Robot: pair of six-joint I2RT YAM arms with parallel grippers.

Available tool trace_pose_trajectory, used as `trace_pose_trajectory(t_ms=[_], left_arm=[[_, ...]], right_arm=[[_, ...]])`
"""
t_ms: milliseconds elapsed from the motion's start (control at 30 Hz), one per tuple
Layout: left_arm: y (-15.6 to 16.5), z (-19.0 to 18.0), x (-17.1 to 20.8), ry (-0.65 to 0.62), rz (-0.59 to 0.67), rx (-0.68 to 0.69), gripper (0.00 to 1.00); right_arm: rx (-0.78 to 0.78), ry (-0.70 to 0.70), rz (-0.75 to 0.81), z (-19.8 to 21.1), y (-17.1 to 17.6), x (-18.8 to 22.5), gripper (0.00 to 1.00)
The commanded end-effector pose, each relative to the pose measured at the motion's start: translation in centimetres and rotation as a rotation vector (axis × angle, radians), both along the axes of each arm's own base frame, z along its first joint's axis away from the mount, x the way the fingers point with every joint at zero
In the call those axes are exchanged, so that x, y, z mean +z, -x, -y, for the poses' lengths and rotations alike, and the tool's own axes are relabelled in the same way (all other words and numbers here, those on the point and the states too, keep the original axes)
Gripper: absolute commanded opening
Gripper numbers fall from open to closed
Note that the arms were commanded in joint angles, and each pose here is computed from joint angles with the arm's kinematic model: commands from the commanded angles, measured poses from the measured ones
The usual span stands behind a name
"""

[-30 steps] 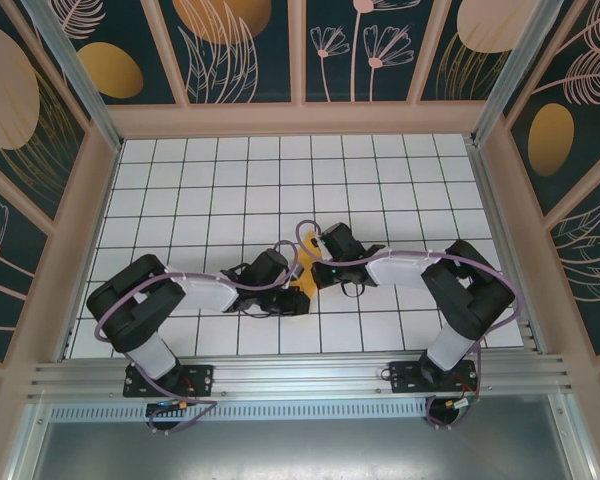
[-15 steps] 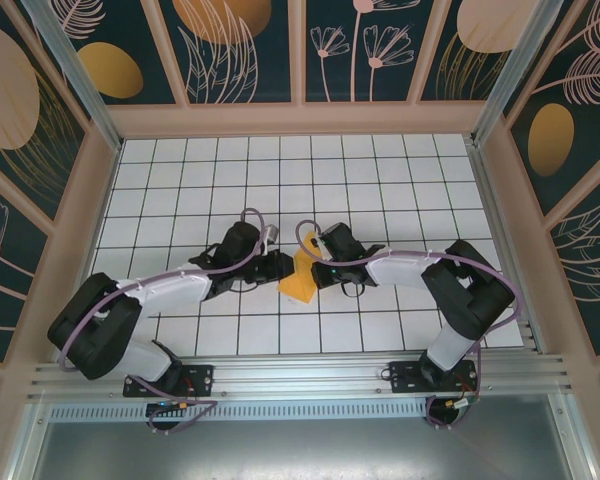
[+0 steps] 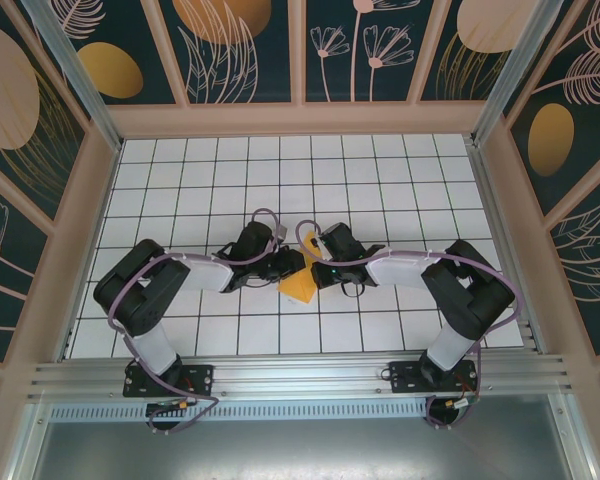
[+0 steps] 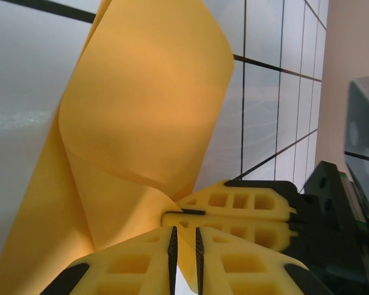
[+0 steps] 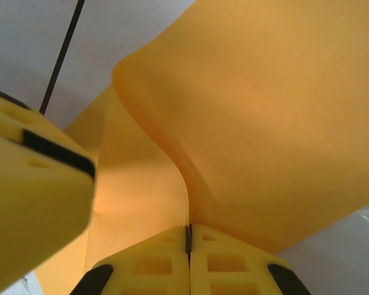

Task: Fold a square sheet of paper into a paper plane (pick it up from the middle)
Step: Fold the triangle a second time at the center of the table.

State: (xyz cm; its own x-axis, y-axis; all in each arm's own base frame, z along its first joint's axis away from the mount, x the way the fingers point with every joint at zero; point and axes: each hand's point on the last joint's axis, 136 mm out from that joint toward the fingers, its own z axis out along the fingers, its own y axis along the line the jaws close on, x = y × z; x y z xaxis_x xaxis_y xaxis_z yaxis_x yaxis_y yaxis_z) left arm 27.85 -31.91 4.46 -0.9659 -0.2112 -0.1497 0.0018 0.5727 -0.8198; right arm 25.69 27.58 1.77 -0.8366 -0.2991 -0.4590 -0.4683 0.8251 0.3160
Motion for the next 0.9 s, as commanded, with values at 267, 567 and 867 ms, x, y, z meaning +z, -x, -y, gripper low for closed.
trace_pose_trajectory(t_ms=[267, 567, 867], left_arm=[[-1.6, -0.7, -2.7, -0.113, 0.003, 0.041, 0.18], [-0.6, -1.5, -4.3, -0.154, -0.015, 0.027, 0.17], [-0.5, -1.4, -4.4, -0.148, -0.016, 0.014, 0.17]], right_arm=[[-0.019, 0.048, -0.038, 1.1, 0.4, -1.3, 0.09], [-0.080, -0.010, -0.013, 0.5, -1.0, 2.2, 0.33], [-0.102, -0.223, -0.050, -0.7, 1.1, 7.1, 0.38]])
